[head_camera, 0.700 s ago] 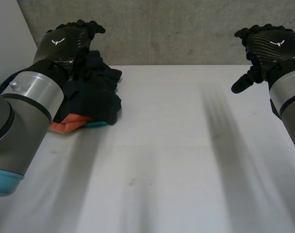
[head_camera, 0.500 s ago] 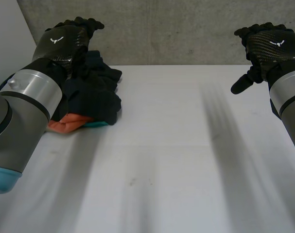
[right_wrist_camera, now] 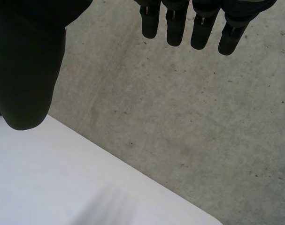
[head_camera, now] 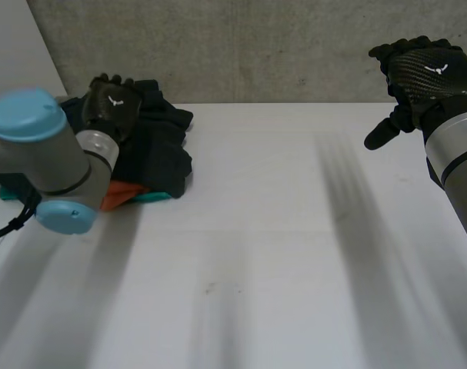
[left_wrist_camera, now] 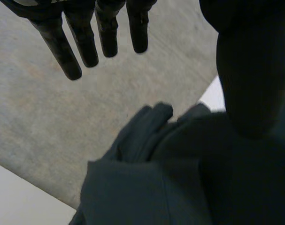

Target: Fold the laundry.

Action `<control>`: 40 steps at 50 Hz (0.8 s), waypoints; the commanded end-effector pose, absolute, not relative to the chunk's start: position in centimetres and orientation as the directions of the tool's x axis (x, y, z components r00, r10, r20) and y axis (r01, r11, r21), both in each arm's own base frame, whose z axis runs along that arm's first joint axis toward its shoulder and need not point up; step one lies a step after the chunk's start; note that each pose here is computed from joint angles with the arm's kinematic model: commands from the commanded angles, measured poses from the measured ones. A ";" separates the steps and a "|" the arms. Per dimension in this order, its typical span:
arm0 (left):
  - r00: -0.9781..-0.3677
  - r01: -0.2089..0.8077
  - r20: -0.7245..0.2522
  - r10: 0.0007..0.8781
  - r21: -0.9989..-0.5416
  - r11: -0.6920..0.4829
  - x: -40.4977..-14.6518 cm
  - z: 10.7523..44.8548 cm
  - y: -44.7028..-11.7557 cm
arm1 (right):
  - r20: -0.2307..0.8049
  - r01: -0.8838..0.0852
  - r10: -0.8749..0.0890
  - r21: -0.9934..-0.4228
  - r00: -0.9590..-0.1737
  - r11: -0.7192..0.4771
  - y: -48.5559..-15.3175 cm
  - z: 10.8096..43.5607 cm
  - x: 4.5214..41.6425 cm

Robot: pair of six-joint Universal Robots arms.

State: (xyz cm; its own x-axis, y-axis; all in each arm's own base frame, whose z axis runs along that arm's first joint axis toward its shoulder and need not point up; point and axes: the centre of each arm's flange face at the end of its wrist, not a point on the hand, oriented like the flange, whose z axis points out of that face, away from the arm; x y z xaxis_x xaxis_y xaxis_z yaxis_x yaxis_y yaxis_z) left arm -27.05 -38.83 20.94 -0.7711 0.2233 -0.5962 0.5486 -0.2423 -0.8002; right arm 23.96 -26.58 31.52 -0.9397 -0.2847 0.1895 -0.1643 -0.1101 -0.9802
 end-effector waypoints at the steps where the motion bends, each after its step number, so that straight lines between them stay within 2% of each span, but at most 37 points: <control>1: -0.727 0.571 -0.625 0.285 -0.781 -0.254 -28.1 15.9 -41.7 | 0.193 -0.170 -0.286 -0.980 -0.939 -0.102 -26.7 31.2 24.0; 7: -0.713 0.604 -0.658 0.243 -0.752 -0.262 -28.2 15.8 -42.4 | 0.195 -0.176 -0.287 -0.980 -0.938 -0.091 -26.9 30.7 24.0; 11: -0.740 0.593 -0.646 0.188 -0.758 -0.272 -28.5 18.3 -41.8 | 0.195 -0.176 -0.285 -0.980 -0.938 -0.093 -27.0 30.8 24.0; 14: -0.766 0.551 -0.619 0.171 -0.771 -0.320 -29.3 21.9 -40.2 | 0.195 -0.175 -0.280 -0.980 -0.940 -0.094 -27.1 30.8 23.9; 16: -0.801 0.484 -0.571 0.181 -0.795 -0.366 -30.2 24.8 -38.5 | 0.195 -0.174 -0.278 -0.980 -0.941 -0.097 -27.2 30.8 23.8; 19: -0.841 0.386 -0.495 0.219 -0.832 -0.398 -31.0 27.4 -36.7 | 0.195 -0.174 -0.273 -0.980 -0.942 -0.099 -27.3 30.9 23.7; 20: -0.866 0.309 -0.431 0.254 -0.860 -0.407 -31.4 28.7 -35.8 | 0.195 -0.174 -0.269 -0.980 -0.943 -0.100 -27.4 30.9 23.6; 24: -0.894 0.175 -0.316 0.318 -0.899 -0.402 -31.4 30.5 -34.8 | 0.195 -0.174 -0.267 -0.980 -0.944 -0.099 -27.5 30.9 23.5; 27: -0.884 0.183 -0.314 0.346 -0.915 -0.360 -31.3 29.1 -35.2 | 0.195 -0.174 -0.267 -0.980 -0.944 -0.099 -27.5 30.9 23.5; 28: -0.870 0.215 -0.326 0.371 -0.926 -0.311 -31.2 27.1 -35.7 | 0.195 -0.174 -0.267 -0.980 -0.944 -0.099 -27.5 30.9 23.5; 31: -0.847 0.278 -0.354 0.396 -0.931 -0.237 -30.5 24.6 -36.6 | 0.195 -0.174 -0.269 -0.980 -0.943 -0.100 -27.5 30.9 23.5; 32: -0.836 0.332 -0.383 0.393 -0.923 -0.195 -29.4 23.2 -37.6 | 0.195 -0.173 -0.268 -0.980 -0.943 -0.101 -27.5 30.9 23.5; 36: -0.811 0.432 -0.443 0.382 -0.894 -0.118 -26.8 20.0 -39.7 | 0.195 -0.173 -0.280 -0.980 -0.940 -0.102 -27.5 30.9 23.6; 40: -0.796 0.472 -0.470 0.381 -0.876 -0.094 -26.2 17.7 -41.1 | 0.197 -0.175 -0.300 -0.980 -0.933 -0.097 -27.4 30.6 23.8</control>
